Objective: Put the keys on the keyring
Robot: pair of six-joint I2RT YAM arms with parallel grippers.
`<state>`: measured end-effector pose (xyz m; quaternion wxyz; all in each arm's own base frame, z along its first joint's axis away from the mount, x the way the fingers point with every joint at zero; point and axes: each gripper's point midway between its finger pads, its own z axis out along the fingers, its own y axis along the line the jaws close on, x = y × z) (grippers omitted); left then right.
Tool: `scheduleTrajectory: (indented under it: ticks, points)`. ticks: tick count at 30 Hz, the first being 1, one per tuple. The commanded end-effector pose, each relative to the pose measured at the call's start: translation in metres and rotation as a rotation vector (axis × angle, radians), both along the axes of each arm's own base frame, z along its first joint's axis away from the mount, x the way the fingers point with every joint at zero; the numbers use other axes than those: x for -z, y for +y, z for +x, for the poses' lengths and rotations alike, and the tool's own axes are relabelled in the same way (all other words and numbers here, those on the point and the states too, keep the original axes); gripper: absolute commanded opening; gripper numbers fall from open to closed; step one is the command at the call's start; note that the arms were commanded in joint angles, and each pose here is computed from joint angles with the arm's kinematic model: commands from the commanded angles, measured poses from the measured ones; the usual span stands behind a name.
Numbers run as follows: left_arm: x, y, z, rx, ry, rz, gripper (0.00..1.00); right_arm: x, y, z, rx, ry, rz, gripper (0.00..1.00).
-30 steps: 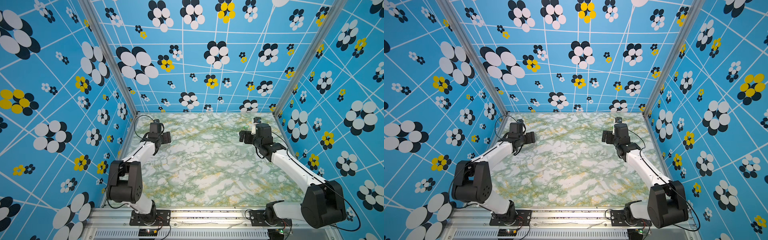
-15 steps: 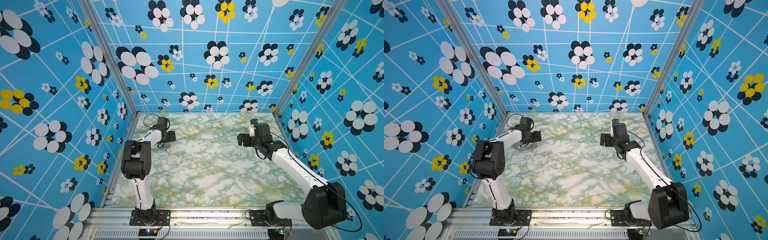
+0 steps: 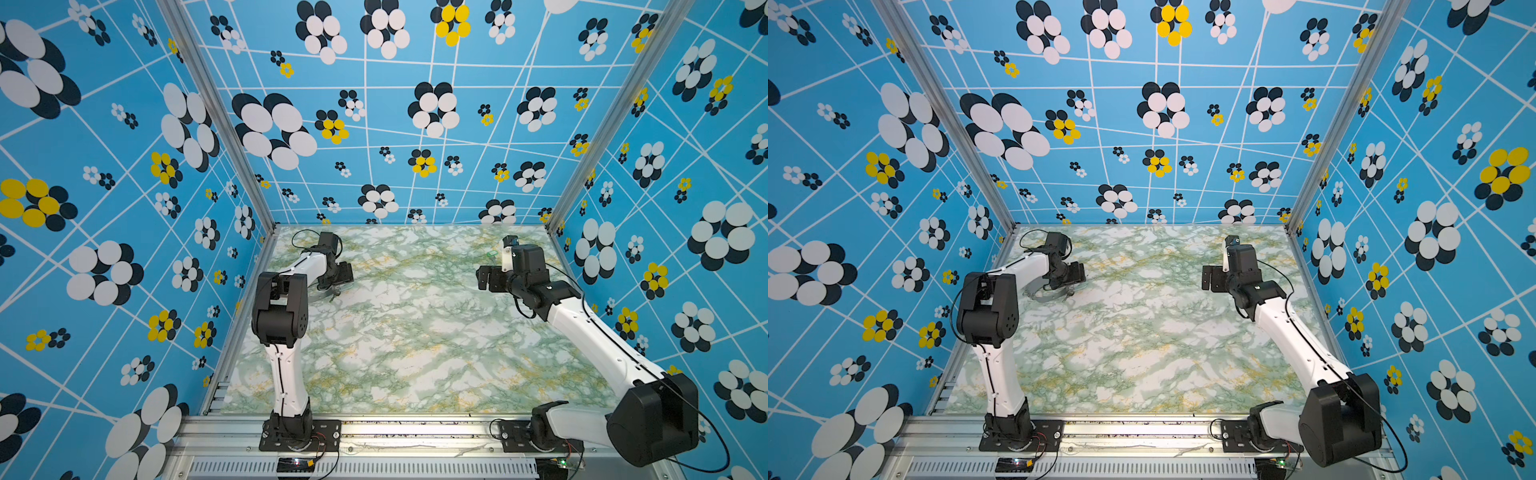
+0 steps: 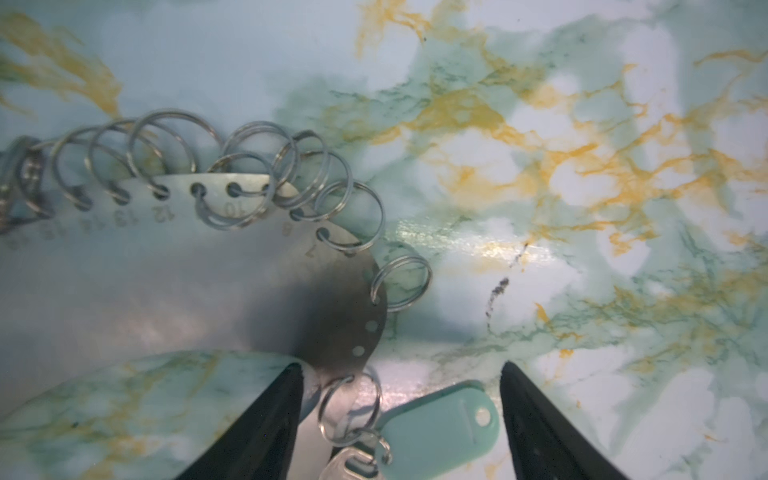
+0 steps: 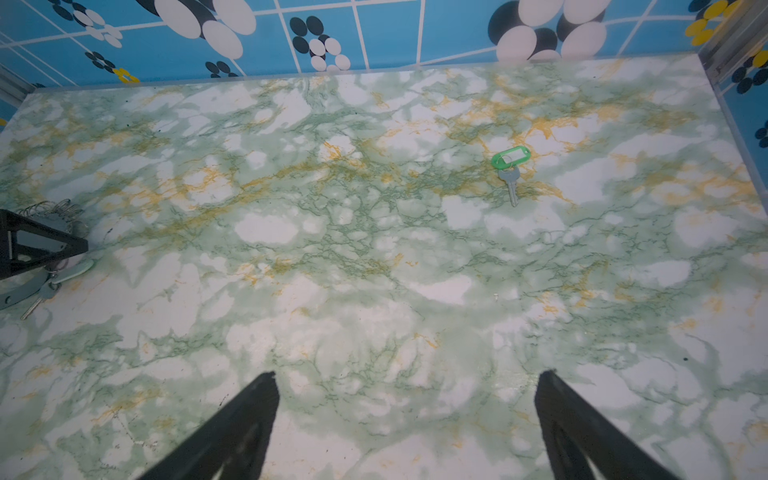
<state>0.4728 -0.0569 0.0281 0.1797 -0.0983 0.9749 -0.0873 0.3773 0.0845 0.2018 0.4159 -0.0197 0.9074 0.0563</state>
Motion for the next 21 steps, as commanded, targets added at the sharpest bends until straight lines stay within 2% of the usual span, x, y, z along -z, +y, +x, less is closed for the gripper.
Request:
scheduleTrajectory:
  ticks: [1, 7, 14, 18, 21]
  points:
    - [0.025, -0.033, -0.031, 0.072, 0.145, -0.077, 0.71, -0.014, 0.000, -0.004, -0.011, -0.013, -0.019, 0.99]
    - [0.027, -0.087, -0.081, 0.262, 0.251, -0.116, 0.68, -0.017, 0.001, -0.012, -0.028, -0.004, -0.007, 0.99]
    - [0.022, -0.142, -0.175, 0.495, 0.391, -0.111, 0.66, -0.020, 0.004, -0.023, -0.050, 0.008, 0.017, 0.99]
    - [0.019, -0.149, -0.231, 0.550, 0.465, -0.095, 0.64, -0.020, 0.009, -0.027, -0.065, 0.021, 0.044, 0.99]
    - [0.015, -0.136, -0.264, 0.545, 0.505, -0.054, 0.64, -0.019, 0.016, -0.029, -0.081, 0.029, 0.069, 0.99]
